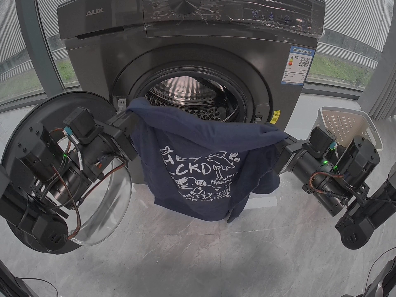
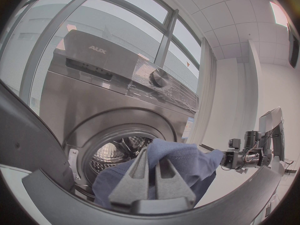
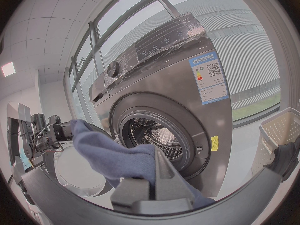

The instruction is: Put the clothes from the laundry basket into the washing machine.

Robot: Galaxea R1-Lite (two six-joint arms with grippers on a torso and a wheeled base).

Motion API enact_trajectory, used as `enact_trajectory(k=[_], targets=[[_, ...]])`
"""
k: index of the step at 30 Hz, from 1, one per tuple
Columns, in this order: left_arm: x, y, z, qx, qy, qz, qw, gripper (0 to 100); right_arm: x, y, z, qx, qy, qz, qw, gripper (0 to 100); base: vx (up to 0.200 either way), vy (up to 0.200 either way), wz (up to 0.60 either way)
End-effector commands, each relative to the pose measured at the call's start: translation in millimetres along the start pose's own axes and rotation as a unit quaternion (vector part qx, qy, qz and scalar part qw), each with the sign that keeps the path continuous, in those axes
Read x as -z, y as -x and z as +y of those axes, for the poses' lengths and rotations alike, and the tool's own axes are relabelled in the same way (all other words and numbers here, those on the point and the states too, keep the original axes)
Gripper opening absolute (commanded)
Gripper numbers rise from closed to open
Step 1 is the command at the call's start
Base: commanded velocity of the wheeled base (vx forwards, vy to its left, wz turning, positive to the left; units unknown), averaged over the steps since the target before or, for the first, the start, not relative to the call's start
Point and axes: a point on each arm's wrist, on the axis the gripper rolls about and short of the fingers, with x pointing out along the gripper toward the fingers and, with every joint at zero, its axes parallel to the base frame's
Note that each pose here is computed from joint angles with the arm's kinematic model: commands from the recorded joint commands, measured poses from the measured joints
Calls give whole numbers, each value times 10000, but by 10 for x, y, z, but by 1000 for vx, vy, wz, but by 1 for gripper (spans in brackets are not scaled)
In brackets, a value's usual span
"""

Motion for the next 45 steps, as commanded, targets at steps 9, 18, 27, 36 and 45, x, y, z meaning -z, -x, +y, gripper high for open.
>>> enact_trajectory(k=[9,18,27,36,45], targets=[[207,-60,-248,415,183,286,9986,0,440,287,209,-361,-204,1082,9933,0,0,0,0],[291,-92,-306,535,227,393,9975,0,899,423,418,-658,-179,2001,9774,100,0,0,0],[204,-118,-308,548,202,219,9981,0,1212,669,331,-483,-88,2881,9563,100,0,0,0],[159,-100,-368,671,227,167,9973,0,1309,444,299,-287,-115,2658,9635,100,0,0,0],[68,-62,-497,892,302,53,9955,0,1271,-1,365,-443,-197,1916,9803,100,0,0,0]])
